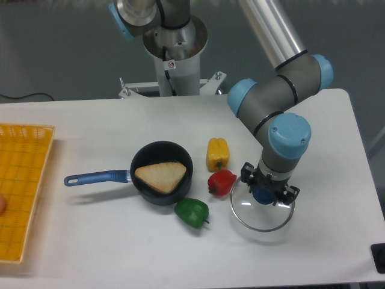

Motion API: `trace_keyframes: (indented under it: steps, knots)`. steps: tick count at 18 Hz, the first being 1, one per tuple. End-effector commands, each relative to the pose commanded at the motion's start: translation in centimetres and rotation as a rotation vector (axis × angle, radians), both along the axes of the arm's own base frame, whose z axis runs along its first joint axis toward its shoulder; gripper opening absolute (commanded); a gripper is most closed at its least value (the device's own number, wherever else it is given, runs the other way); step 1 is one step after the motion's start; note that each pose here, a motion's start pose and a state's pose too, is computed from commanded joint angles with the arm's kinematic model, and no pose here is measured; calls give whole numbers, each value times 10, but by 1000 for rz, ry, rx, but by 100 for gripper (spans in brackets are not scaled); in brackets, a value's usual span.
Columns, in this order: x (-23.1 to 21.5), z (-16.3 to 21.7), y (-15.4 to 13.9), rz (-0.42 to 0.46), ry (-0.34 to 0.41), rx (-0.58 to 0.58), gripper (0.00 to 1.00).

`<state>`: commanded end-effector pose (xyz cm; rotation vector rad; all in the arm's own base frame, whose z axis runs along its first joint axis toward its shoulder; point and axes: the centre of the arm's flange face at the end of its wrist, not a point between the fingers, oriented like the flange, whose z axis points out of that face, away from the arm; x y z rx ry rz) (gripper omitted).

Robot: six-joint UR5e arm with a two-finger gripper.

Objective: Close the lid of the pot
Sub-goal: 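Lift the glass lid by its blue knob with the gripper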

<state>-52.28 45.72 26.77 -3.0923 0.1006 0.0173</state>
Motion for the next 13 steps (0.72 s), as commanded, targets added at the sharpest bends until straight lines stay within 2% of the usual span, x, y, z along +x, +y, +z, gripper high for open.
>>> trace_keyframes:
  steps: [6,13]
  knots:
    - [14,23,1,-11,9,9,48]
    - [68,50,9,-47,6,41,48]
